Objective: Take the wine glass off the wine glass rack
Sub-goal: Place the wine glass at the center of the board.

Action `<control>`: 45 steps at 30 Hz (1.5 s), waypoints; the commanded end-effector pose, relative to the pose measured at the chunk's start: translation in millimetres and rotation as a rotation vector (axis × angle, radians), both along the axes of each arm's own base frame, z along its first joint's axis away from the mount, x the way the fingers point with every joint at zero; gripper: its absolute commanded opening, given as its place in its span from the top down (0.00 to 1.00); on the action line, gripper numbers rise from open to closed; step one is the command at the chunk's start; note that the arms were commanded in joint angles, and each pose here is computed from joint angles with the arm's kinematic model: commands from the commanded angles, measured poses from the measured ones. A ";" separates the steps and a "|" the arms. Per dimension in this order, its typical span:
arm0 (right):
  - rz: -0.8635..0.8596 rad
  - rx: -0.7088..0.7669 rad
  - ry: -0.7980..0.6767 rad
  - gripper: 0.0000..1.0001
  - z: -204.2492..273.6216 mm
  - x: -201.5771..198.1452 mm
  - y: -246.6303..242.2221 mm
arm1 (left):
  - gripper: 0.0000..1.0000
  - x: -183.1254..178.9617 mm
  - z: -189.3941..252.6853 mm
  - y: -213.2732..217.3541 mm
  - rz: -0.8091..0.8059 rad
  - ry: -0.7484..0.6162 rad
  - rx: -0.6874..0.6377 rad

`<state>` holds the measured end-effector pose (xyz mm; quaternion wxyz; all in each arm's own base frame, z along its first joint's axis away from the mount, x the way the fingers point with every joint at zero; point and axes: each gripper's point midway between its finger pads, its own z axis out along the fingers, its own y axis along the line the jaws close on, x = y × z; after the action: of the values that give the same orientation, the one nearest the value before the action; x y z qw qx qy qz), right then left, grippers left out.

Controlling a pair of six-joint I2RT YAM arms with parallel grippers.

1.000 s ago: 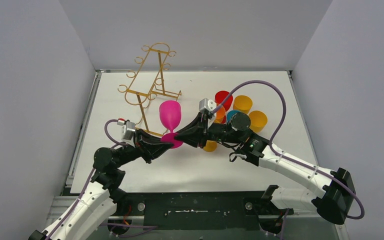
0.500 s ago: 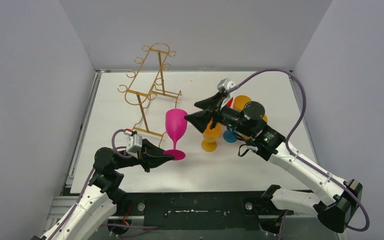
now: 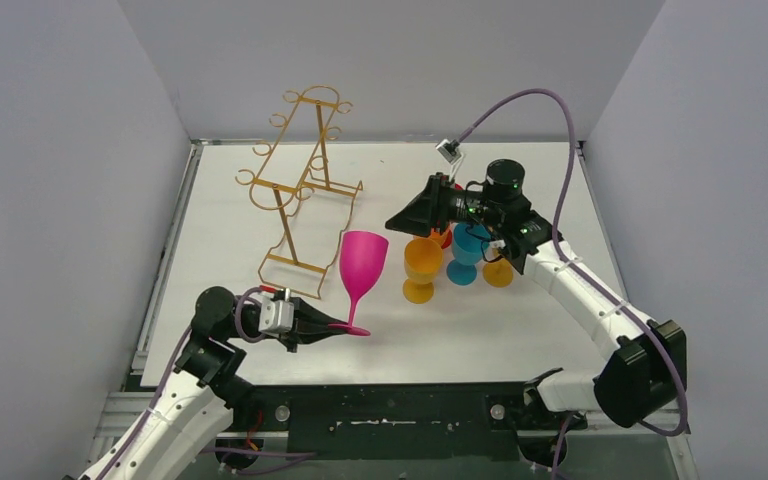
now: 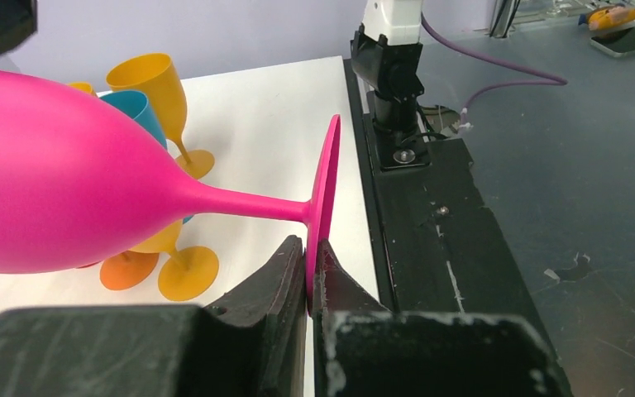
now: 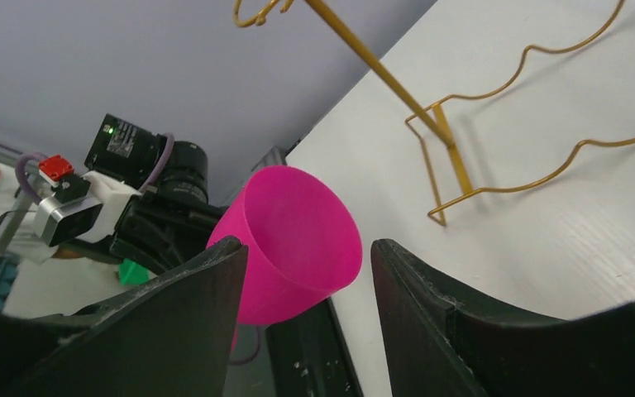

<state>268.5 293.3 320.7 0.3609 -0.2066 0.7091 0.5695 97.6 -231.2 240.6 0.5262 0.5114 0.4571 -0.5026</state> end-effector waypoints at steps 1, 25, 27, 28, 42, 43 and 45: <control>0.194 0.065 0.047 0.43 26.2 -28.0 9.4 | 1.00 -3.0 14.8 1.2 -0.029 -0.127 0.002; 0.443 -0.039 0.149 0.49 11.1 -58.0 42.7 | 1.00 -15.9 11.4 1.3 -0.127 -0.121 0.024; 0.461 -0.042 0.152 0.51 10.7 -62.0 45.0 | 1.00 -16.3 8.9 1.3 -0.132 -0.118 0.030; 0.472 -0.043 0.152 0.52 10.6 -64.6 46.1 | 1.00 -16.2 8.2 1.4 -0.132 -0.121 0.033; 0.505 -0.076 0.191 0.72 0.1 -66.8 49.5 | 1.00 -12.3 2.3 2.6 -0.115 -0.124 0.071; 0.510 -0.068 0.202 0.73 0.9 -67.5 49.6 | 1.00 -11.8 0.0 2.8 -0.113 -0.116 0.079; 0.522 -0.046 0.196 0.76 5.6 -69.3 49.8 | 1.00 -12.6 -5.2 3.7 -0.115 -0.098 0.097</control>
<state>199.8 342.4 301.4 0.1095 -0.3195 0.7058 0.6227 87.4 -229.1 225.0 0.4905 0.5701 0.4390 -0.4916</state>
